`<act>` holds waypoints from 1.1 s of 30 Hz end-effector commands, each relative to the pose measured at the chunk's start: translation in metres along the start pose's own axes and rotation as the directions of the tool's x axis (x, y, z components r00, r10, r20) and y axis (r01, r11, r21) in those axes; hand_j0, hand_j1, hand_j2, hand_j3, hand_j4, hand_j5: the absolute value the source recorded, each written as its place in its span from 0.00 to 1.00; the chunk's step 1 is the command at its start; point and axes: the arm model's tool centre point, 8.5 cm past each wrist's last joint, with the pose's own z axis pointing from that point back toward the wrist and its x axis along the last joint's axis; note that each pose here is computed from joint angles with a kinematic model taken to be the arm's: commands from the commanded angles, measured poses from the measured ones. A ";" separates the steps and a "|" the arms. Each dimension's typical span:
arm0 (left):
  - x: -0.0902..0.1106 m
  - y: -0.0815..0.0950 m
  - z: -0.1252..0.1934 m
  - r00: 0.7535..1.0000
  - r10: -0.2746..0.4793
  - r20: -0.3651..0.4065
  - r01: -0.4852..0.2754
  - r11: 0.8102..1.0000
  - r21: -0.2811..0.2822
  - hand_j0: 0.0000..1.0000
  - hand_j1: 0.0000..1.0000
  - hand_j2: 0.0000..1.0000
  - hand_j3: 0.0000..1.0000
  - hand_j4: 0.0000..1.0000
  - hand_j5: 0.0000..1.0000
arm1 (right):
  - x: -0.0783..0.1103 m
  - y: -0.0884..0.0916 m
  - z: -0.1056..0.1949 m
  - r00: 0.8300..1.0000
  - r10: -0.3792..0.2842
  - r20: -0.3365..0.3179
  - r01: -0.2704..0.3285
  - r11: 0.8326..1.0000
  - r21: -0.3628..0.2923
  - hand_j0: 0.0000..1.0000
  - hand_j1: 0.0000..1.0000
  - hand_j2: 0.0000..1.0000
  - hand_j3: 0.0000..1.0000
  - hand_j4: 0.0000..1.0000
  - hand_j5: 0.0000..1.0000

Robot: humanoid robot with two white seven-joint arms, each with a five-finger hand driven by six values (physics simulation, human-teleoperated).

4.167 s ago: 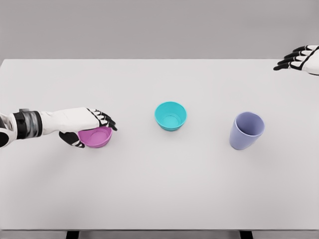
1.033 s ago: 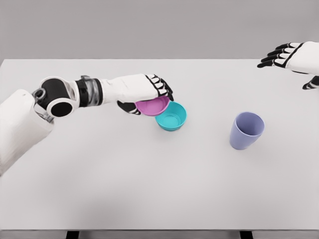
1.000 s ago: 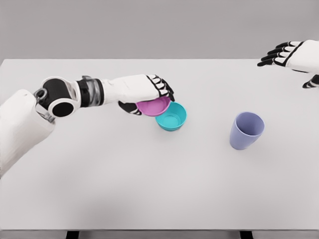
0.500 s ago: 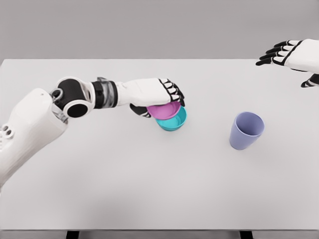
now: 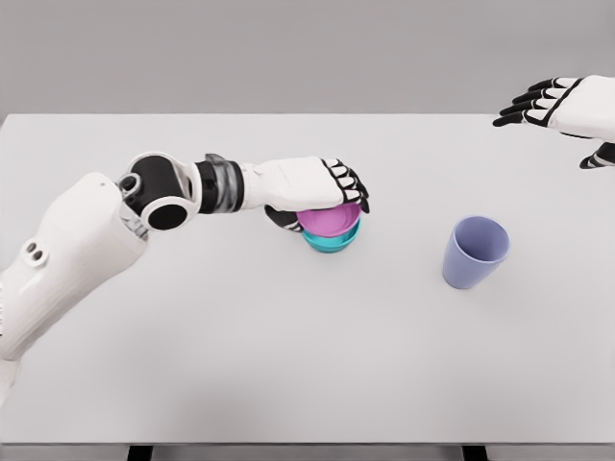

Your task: Stacking bowl and cup with both arms

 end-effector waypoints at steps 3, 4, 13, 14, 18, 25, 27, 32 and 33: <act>0.000 -0.001 -0.003 1.000 0.006 0.005 -0.006 1.000 0.001 0.65 0.65 0.65 0.65 0.65 0.65 | 0.000 0.000 0.000 1.000 -0.004 -0.001 0.004 1.000 -0.002 1.00 1.00 1.00 1.00 1.00 1.00; 0.000 -0.001 -0.004 1.000 0.006 0.006 -0.006 1.000 0.001 0.66 0.66 0.66 0.66 0.66 0.66 | 0.000 -0.001 0.001 1.000 -0.003 -0.001 0.003 1.000 -0.003 1.00 1.00 1.00 1.00 1.00 1.00; -0.001 -0.001 -0.002 1.000 0.004 0.008 -0.004 1.000 0.000 0.81 0.81 0.81 0.81 0.81 0.81 | 0.000 0.000 0.000 1.000 -0.004 -0.001 0.004 1.000 -0.002 1.00 1.00 1.00 1.00 1.00 1.00; -0.001 -0.001 -0.002 1.000 0.004 0.008 -0.004 1.000 0.000 0.82 0.82 0.82 0.82 0.82 0.82 | 0.000 -0.001 0.001 1.000 -0.003 -0.001 0.003 1.000 -0.003 1.00 1.00 1.00 1.00 1.00 1.00; -0.001 -0.001 -0.002 1.000 0.004 0.008 -0.004 1.000 0.001 0.86 0.86 0.86 0.86 0.86 0.86 | 0.000 0.000 0.000 1.000 -0.004 -0.001 0.004 1.000 -0.002 1.00 1.00 1.00 1.00 1.00 1.00; 0.000 -0.001 -0.001 1.000 0.002 0.010 -0.002 1.000 0.001 1.00 1.00 1.00 1.00 1.00 1.00 | -0.001 -0.001 0.001 1.000 -0.003 -0.003 0.003 1.000 -0.002 1.00 1.00 1.00 1.00 1.00 1.00; 0.000 0.000 -0.001 1.000 0.000 0.009 0.000 1.000 0.002 1.00 1.00 1.00 1.00 1.00 1.00 | 0.000 0.000 0.001 1.000 -0.003 -0.002 0.003 1.000 -0.001 1.00 1.00 1.00 1.00 1.00 1.00; -0.001 0.002 0.000 1.000 -0.005 0.008 0.005 1.000 0.003 1.00 1.00 1.00 1.00 1.00 1.00 | -0.001 0.000 0.001 1.000 -0.003 -0.003 0.003 1.000 0.000 1.00 1.00 1.00 1.00 1.00 1.00; -0.002 0.001 0.002 1.000 -0.001 0.007 0.001 1.000 0.003 1.00 1.00 1.00 1.00 1.00 1.00 | -0.002 0.000 0.004 1.000 -0.001 -0.009 0.001 1.000 0.005 1.00 1.00 1.00 1.00 1.00 1.00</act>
